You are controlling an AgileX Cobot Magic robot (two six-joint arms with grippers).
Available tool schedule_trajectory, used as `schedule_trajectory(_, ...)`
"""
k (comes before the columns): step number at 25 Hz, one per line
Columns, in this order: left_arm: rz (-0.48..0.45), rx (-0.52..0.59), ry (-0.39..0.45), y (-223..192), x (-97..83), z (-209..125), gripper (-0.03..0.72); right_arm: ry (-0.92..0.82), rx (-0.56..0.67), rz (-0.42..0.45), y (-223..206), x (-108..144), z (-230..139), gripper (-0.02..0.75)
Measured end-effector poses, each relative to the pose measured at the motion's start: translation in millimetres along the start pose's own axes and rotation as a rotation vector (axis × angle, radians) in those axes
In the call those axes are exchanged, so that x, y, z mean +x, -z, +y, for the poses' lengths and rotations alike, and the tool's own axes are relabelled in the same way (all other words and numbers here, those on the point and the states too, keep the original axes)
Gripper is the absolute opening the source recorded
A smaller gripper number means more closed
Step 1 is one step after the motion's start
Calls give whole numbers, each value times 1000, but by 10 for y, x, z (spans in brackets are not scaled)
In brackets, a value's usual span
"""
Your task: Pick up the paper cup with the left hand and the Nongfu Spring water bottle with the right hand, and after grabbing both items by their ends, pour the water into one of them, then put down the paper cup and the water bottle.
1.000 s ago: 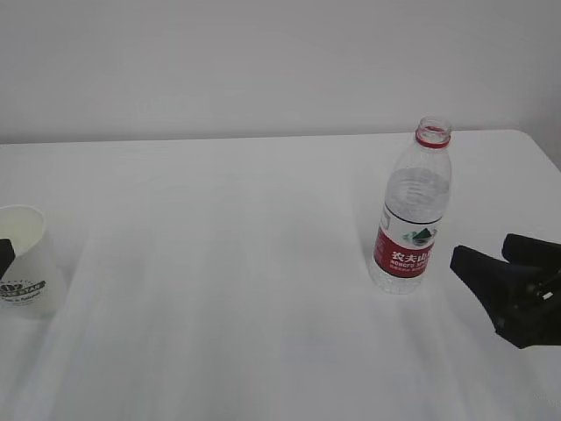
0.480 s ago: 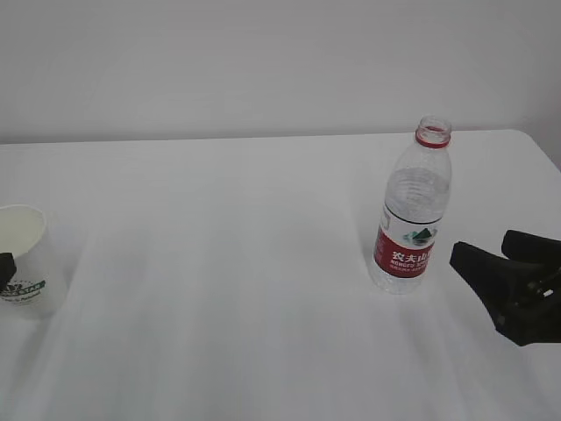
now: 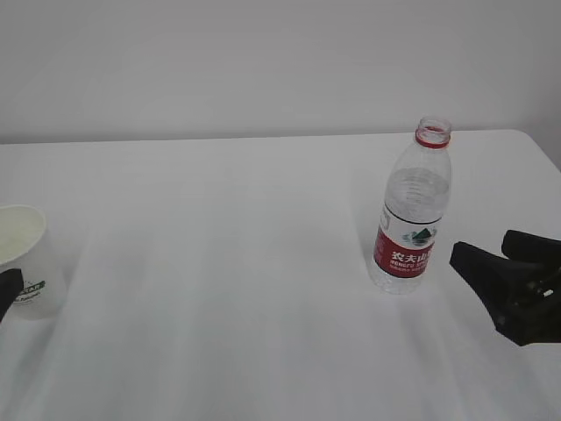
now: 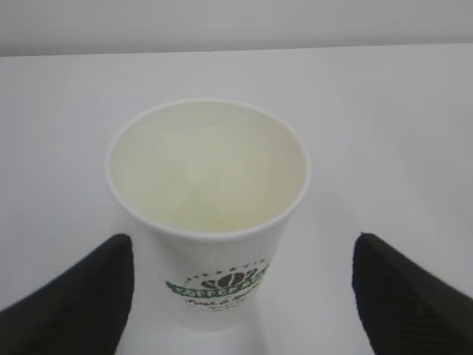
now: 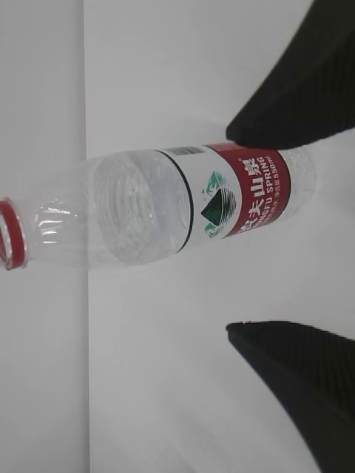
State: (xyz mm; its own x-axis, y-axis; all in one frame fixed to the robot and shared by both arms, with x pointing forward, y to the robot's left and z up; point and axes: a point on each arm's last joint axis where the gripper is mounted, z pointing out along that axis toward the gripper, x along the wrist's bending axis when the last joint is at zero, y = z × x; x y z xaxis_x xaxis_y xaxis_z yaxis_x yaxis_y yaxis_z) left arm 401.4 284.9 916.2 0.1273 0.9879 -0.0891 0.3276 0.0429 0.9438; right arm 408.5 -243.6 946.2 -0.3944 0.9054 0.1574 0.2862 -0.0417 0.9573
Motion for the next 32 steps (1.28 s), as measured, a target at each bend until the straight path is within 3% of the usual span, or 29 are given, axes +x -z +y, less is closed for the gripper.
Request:
schedule_trajectory(10, -18, 113, 21, -158, 10, -254, 691, 0, 0, 0, 0, 0, 0, 552)
schedule_trajectory(17, -20, 250, 38, -222, 22, -499, 687, 0, 0, 0, 0, 0, 0, 552)
schedule_trajectory(32, -47, 219, 27, -319, 8, -456, 684, 0, 0, 0, 0, 0, 0, 552)
